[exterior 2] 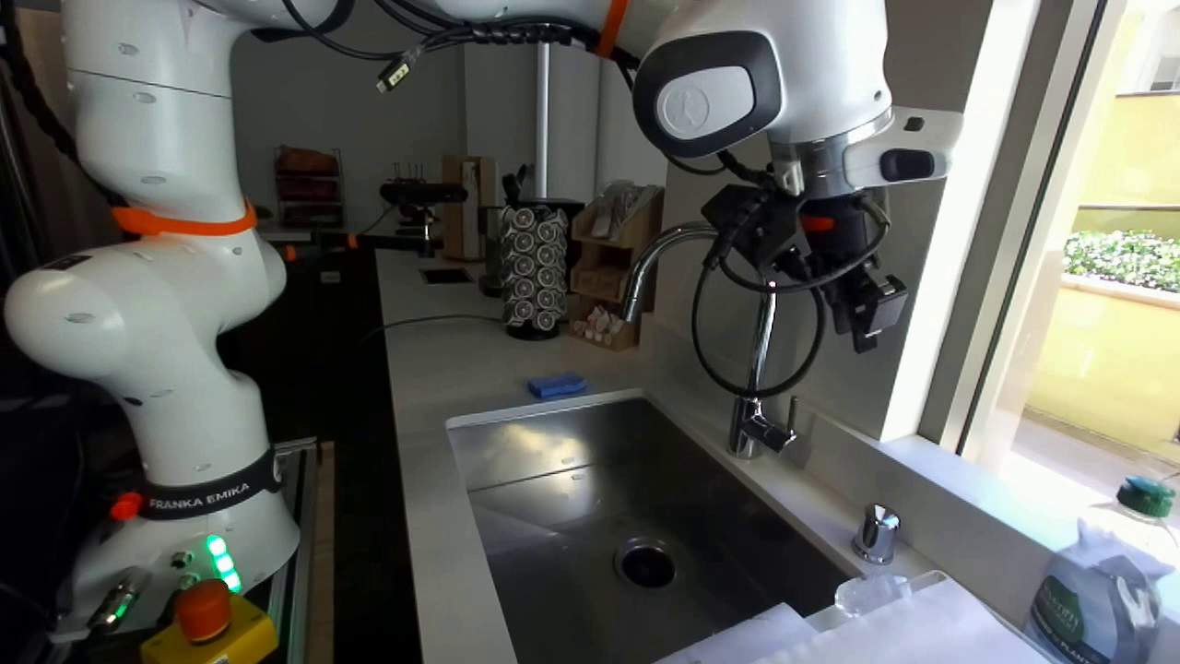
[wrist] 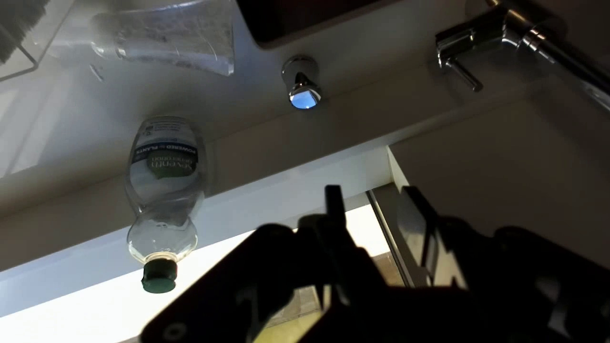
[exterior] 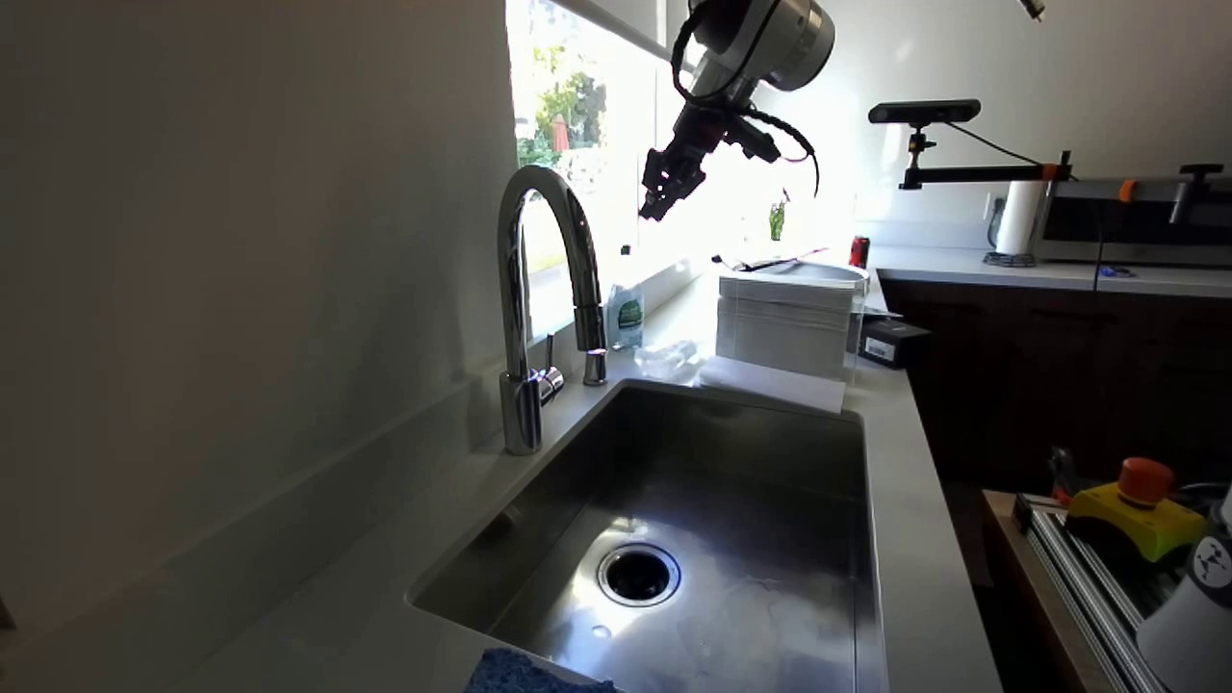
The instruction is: Remove the bottle from the window sill
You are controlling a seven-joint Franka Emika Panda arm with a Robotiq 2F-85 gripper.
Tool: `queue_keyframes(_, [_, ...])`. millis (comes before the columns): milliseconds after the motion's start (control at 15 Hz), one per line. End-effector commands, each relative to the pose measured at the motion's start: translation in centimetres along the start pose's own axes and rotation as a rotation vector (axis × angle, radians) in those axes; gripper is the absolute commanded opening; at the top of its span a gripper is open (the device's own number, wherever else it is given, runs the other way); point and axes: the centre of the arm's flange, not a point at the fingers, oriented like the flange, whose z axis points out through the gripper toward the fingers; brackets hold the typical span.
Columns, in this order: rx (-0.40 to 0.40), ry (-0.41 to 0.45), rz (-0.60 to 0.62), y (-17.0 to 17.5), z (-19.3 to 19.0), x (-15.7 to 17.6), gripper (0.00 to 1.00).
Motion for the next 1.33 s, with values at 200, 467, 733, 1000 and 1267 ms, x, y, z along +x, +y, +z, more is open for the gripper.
queue_keyframes(200, [-0.160,0.162,0.158,-0.6,1.7,4.4,0.90])
queue_keyframes(467, [-0.312,0.168,0.258,1.9,6.0,4.8,1.00])
queue_keyframes(733, [-0.345,0.141,0.276,4.0,7.1,3.1,1.00])
queue_keyframes(1000, [-0.418,0.139,0.323,4.4,9.0,3.4,1.00])
queue_keyframes(1267, [-0.543,0.097,0.456,6.1,11.5,2.8,1.00])
